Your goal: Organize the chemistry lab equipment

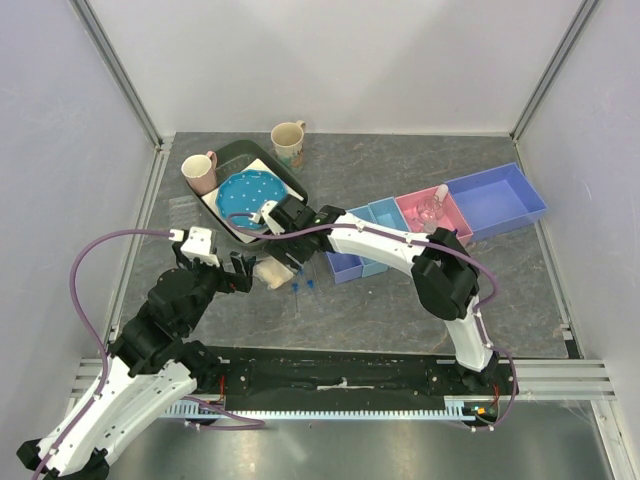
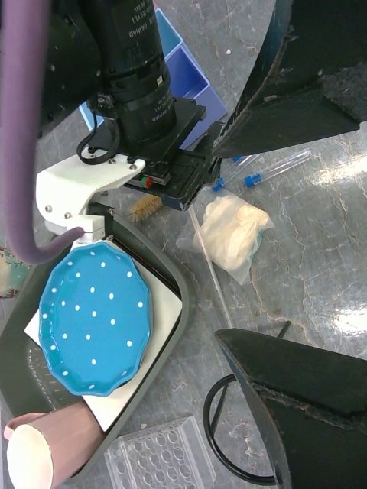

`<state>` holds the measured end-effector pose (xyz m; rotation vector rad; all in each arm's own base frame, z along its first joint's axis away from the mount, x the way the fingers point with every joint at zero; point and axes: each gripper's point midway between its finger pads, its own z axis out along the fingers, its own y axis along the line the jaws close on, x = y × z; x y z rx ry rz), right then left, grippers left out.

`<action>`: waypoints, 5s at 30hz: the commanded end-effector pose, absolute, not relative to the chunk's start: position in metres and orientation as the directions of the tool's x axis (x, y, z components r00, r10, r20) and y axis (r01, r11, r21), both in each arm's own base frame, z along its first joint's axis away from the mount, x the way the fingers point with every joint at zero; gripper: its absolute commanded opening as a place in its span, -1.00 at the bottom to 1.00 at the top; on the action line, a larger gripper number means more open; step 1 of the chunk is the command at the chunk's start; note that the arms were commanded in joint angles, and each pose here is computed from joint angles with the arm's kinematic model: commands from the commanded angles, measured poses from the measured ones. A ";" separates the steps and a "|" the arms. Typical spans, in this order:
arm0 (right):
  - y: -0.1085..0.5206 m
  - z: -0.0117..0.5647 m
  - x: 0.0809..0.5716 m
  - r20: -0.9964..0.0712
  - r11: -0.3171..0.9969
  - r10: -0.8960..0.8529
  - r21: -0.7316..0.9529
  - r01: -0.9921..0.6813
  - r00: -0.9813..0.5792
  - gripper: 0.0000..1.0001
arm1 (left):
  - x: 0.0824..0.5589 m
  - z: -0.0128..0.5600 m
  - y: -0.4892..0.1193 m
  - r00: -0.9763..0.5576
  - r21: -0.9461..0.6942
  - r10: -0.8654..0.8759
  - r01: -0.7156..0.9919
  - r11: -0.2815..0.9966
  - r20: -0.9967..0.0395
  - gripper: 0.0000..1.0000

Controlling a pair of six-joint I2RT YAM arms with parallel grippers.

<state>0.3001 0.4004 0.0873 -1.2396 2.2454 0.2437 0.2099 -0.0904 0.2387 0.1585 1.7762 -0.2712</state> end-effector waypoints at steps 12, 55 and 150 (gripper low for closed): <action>0.388 0.066 0.332 -0.531 0.649 -0.691 -0.158 -0.744 -0.490 0.05 | 0.213 0.246 -0.083 -0.184 -0.071 -0.029 0.228 0.971 -0.982 0.96; 0.393 0.085 0.351 -0.556 0.665 -0.646 -0.073 -0.744 -0.523 -0.72 | 0.214 0.243 -0.085 -0.192 -0.060 -0.014 0.235 0.970 -0.981 0.93; -0.022 0.224 0.399 -0.741 0.792 -0.471 -0.116 -0.599 -0.479 0.46 | 0.212 0.248 -0.089 -0.182 -0.099 -0.053 0.253 0.962 -0.982 0.91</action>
